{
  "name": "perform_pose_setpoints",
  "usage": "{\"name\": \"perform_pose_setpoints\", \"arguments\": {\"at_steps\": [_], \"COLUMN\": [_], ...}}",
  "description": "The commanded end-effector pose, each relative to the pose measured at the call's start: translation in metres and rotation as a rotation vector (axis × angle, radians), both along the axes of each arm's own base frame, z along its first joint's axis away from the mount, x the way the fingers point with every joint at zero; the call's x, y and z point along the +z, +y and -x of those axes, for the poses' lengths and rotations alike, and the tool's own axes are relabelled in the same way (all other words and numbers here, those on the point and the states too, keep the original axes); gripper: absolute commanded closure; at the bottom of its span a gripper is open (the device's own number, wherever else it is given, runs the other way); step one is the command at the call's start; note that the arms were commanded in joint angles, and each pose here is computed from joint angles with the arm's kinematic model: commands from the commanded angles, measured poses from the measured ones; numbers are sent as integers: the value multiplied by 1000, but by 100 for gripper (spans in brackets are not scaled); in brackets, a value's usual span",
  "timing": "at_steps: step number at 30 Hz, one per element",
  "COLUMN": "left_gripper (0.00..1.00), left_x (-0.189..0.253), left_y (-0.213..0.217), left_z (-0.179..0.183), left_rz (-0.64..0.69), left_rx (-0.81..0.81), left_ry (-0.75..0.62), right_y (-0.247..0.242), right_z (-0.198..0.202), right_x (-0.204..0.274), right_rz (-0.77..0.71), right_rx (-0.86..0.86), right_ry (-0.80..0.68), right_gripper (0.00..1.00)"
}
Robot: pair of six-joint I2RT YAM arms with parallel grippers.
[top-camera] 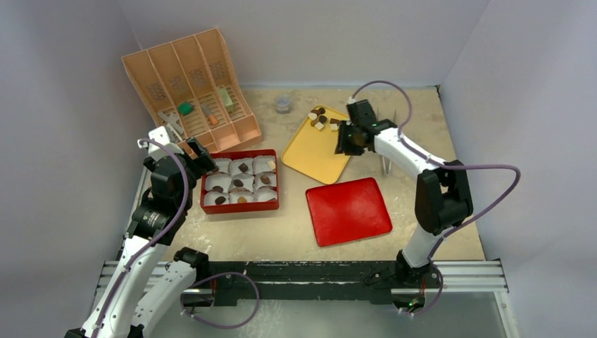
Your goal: Pack the chocolate
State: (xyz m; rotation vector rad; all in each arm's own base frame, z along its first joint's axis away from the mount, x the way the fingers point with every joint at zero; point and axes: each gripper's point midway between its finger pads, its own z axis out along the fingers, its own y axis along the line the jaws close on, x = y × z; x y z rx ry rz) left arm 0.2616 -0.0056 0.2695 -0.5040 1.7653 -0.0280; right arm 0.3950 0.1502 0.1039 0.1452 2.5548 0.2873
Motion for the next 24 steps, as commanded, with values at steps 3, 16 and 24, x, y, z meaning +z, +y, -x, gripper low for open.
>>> {"name": "perform_pose_setpoints", "arguments": {"at_steps": [3,16,24], "left_gripper": [16,17,17], "left_x": [21,22,23], "left_y": [-1,-1,0], "left_z": [-2,0,1], "left_rz": [9,12,14], "left_rx": [-8,-10,-7], "left_ry": [-65,-70,-75], "right_y": [69,132,140], "right_z": [44,115,128], "right_x": [4,-34,-56], "right_rz": [-6,146,246], "right_rx": [103,264,287], "right_ry": [12,87,110], "right_gripper": [63,67,70]}}
